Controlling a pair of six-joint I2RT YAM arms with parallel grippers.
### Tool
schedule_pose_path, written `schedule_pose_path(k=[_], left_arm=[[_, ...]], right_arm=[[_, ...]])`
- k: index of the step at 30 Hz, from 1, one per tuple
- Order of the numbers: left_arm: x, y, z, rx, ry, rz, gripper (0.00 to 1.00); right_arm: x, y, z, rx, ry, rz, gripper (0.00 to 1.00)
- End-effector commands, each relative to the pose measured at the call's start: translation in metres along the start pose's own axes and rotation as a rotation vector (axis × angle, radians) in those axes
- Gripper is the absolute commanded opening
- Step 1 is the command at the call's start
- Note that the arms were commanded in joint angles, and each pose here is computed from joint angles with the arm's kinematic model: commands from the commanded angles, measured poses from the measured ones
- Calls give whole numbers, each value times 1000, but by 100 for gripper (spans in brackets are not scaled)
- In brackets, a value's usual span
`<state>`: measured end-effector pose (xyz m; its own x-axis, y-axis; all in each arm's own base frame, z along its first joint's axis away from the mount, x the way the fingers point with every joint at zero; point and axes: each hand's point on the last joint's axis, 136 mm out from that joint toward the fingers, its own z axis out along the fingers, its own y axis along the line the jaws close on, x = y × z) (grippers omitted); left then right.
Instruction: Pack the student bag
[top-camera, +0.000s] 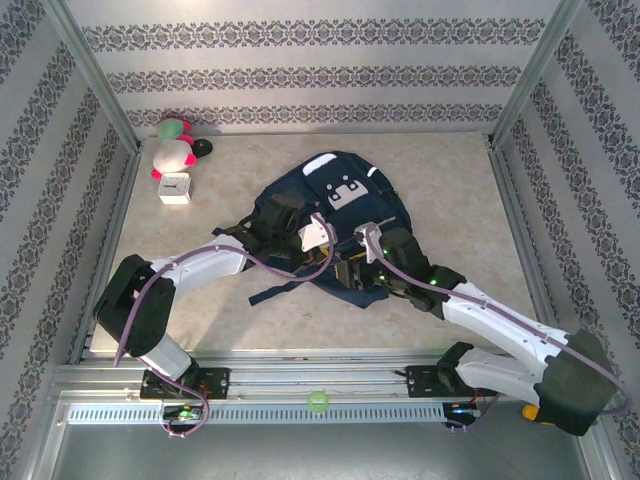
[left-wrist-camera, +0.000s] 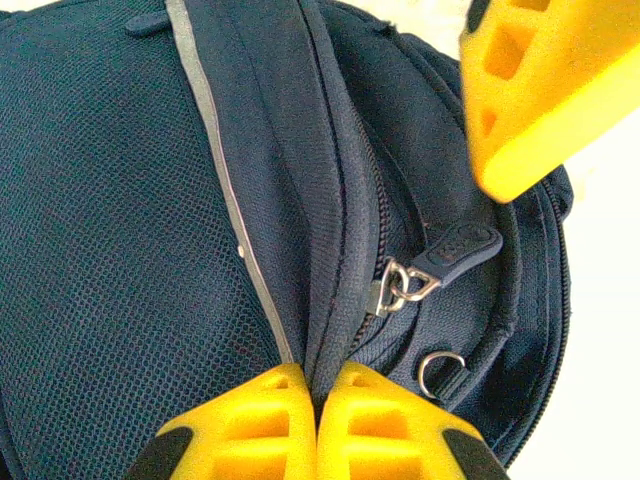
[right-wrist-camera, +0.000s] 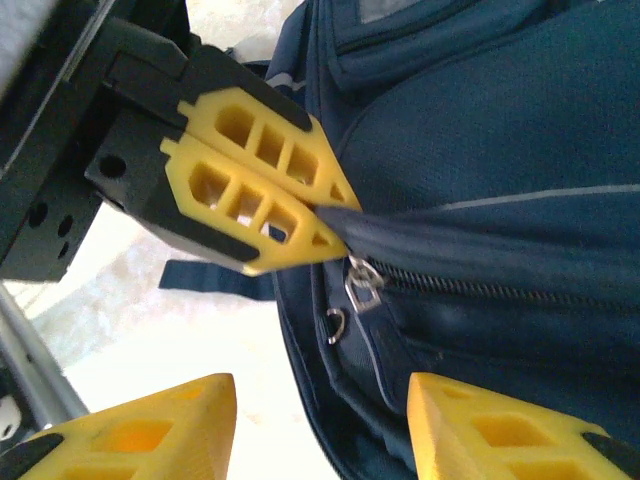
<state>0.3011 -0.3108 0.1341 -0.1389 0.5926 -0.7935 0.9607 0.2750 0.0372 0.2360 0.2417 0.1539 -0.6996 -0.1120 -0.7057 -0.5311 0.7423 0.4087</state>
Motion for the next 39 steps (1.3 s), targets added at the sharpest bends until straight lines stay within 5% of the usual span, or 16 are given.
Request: schedule_pose_path(k=[1, 9, 20, 39], left_arm=[[-42, -1, -4, 31, -124, 12, 0], [-47, -1, -5, 40, -144, 7, 0], [-36, 3, -6, 11, -101, 35, 0], [19, 31, -33, -124, 57, 23, 1]], right_arm=[[-5, -13, 2, 136, 3, -85, 48], [-13, -35, 8, 299, -11, -138, 45], [-14, -65, -10, 333, -43, -75, 1], [-11, -92, -12, 94, 19, 194, 0]])
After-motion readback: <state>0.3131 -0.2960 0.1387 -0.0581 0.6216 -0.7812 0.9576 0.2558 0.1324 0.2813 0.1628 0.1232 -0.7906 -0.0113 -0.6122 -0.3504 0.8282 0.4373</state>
